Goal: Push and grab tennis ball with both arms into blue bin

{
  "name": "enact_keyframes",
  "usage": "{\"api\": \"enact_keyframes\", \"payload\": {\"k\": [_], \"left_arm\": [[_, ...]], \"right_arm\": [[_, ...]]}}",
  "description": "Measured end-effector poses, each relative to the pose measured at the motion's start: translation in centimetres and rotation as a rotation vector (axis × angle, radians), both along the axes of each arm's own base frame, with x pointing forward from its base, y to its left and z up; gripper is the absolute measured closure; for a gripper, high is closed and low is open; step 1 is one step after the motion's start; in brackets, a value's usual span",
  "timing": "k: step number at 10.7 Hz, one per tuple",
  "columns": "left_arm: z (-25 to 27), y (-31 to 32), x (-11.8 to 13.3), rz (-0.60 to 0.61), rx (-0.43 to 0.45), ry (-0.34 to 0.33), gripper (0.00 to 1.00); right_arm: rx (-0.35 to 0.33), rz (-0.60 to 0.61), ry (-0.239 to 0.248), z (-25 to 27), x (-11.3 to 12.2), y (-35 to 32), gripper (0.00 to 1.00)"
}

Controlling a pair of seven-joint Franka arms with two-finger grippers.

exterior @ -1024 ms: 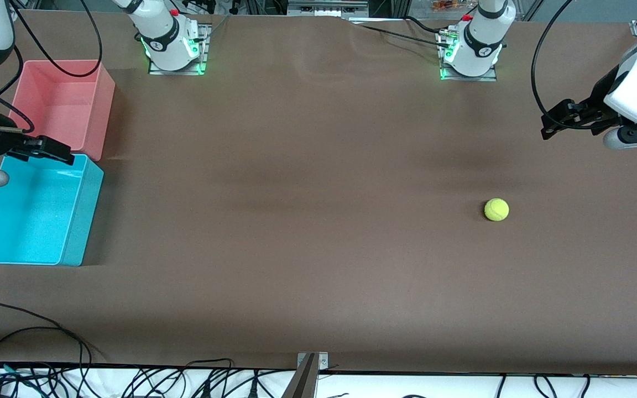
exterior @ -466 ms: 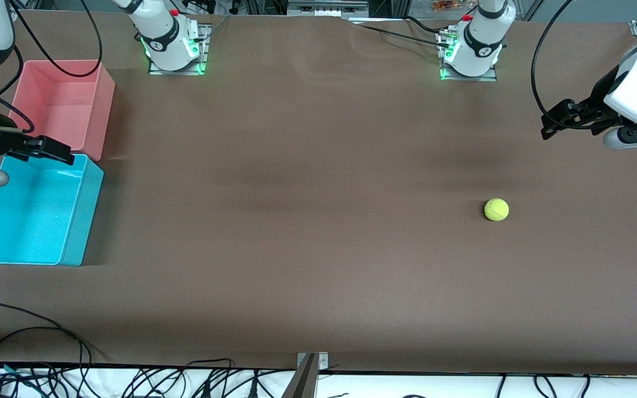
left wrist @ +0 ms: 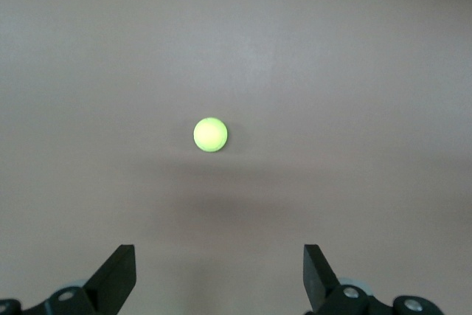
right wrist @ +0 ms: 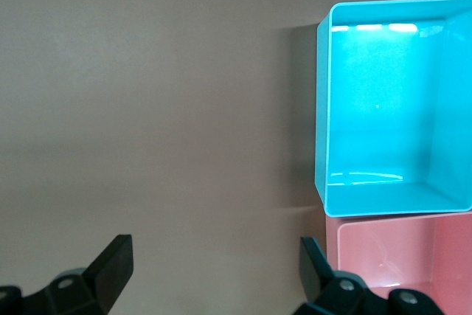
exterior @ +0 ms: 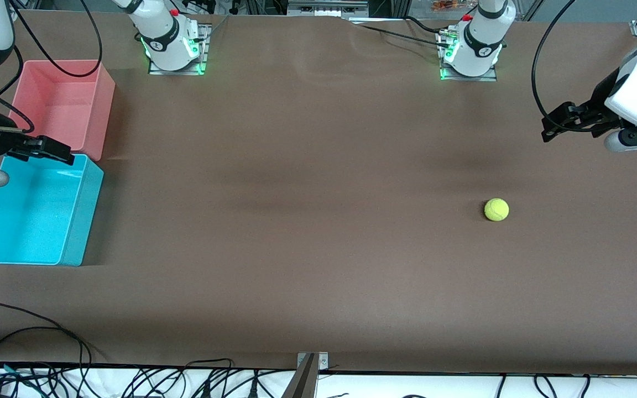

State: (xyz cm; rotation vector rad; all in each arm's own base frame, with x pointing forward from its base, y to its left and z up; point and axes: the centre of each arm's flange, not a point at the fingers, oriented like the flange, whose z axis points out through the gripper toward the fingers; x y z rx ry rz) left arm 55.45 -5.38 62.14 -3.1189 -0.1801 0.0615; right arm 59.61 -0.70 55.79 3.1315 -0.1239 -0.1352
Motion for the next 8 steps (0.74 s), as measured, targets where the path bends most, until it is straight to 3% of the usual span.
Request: {"api": "enact_keyframes", "payload": {"k": [3,8], "left_arm": [[-0.1,0.1,0.3,0.002,-0.002,-0.022,0.00],[-4.1,1.2,0.8,0.020,0.006,-0.002,0.00]], "right_arm": [[0.000,0.000,0.000,0.0,0.0,0.0,0.00],[0.000,0.000,0.000,0.0,0.0,0.0,0.00]]}}
